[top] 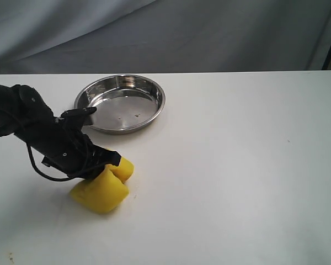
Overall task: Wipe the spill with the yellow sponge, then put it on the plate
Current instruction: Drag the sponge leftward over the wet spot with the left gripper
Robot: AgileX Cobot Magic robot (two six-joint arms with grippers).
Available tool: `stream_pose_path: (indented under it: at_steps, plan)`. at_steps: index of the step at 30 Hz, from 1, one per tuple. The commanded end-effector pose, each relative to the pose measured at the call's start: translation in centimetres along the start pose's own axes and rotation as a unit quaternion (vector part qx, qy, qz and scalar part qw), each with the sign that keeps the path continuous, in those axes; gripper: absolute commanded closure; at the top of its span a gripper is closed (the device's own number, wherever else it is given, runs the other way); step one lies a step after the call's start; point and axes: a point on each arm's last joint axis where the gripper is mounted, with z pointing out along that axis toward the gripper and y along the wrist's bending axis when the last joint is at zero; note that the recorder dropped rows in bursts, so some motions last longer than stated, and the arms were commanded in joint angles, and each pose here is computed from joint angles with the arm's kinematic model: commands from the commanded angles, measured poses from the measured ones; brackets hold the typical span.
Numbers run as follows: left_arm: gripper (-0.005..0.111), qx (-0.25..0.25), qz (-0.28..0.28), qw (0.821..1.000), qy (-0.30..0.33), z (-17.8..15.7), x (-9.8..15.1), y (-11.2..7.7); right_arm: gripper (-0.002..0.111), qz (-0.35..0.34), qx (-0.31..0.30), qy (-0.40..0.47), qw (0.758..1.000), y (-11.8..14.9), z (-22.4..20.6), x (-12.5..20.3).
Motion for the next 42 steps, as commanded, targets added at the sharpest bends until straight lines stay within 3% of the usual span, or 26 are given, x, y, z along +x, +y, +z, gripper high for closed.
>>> stream_pose_path:
  at_steps: [1, 10, 33, 42]
  plan:
    - [0.107, -0.077, 0.051, 0.996, 0.015, 1.2, 0.6, 2.2, 0.108, -0.001, 0.001, -0.002, 1.000, 0.0, 0.0, 0.1]
    - [0.107, -0.135, 0.035, 0.990, 0.020, 1.0, 0.6, 3.3, 0.108, -0.001, 0.001, -0.002, 1.000, 0.0, 0.0, 0.1]
    - [0.107, -0.138, 0.033, 0.990, 0.023, 1.0, 0.7, 3.3, 0.108, -0.001, 0.001, -0.002, 1.000, 0.0, 0.0, 0.1]
    - [0.107, -0.186, 0.085, 0.978, 0.036, 0.7, 0.7, 4.2, 0.108, -0.001, 0.001, -0.002, 1.000, 0.0, 0.0, 0.1]
